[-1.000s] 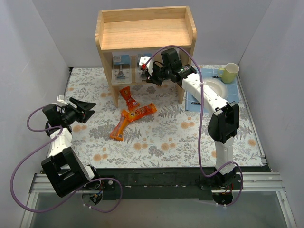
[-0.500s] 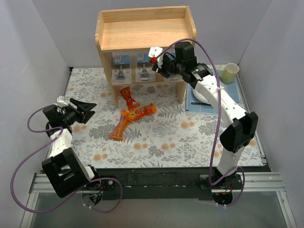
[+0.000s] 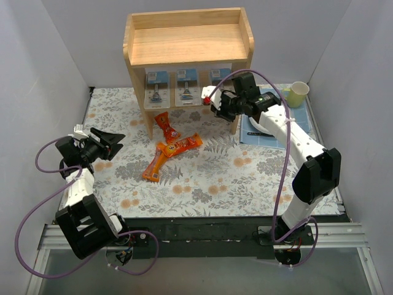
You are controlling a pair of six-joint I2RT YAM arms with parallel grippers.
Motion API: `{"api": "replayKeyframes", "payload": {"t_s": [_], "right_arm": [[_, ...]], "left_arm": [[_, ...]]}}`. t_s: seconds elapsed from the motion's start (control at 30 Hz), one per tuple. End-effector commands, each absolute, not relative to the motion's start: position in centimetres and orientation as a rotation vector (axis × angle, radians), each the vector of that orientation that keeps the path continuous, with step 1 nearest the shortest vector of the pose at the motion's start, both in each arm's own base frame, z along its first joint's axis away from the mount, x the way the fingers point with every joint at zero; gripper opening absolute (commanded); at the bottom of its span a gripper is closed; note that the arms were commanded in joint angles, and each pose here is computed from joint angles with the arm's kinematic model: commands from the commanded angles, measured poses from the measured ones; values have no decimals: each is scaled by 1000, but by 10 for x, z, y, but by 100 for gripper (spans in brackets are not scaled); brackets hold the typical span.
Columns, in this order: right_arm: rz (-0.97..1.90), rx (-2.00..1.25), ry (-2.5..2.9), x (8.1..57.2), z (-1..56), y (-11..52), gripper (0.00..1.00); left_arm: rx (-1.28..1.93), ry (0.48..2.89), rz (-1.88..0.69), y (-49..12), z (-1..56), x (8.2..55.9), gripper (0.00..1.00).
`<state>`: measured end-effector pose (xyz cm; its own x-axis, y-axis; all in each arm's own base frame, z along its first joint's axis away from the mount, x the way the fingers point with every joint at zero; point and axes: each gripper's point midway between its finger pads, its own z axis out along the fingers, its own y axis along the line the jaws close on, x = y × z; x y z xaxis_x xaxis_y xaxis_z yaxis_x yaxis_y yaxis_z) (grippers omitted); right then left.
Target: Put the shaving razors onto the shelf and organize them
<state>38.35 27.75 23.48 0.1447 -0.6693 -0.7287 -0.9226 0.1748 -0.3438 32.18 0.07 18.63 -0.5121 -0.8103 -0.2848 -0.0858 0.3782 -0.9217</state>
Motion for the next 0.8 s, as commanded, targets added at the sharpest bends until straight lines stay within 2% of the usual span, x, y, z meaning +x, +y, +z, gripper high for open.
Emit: {"api": "replayKeyframes", "payload": {"t_s": [0.0,0.43,0.77], "right_arm": [[323,-1600,1609,382,256,243,1],[280,-1548,1713,440,247,225,1],[236,-1475,1658,454,261,226,1]], "left_arm": [[-739,1843,-1173,2,192,320,61],[-747,1846,-1168,0,187,317,61],[-759,1852,-1162,3,184,320,61]]}}
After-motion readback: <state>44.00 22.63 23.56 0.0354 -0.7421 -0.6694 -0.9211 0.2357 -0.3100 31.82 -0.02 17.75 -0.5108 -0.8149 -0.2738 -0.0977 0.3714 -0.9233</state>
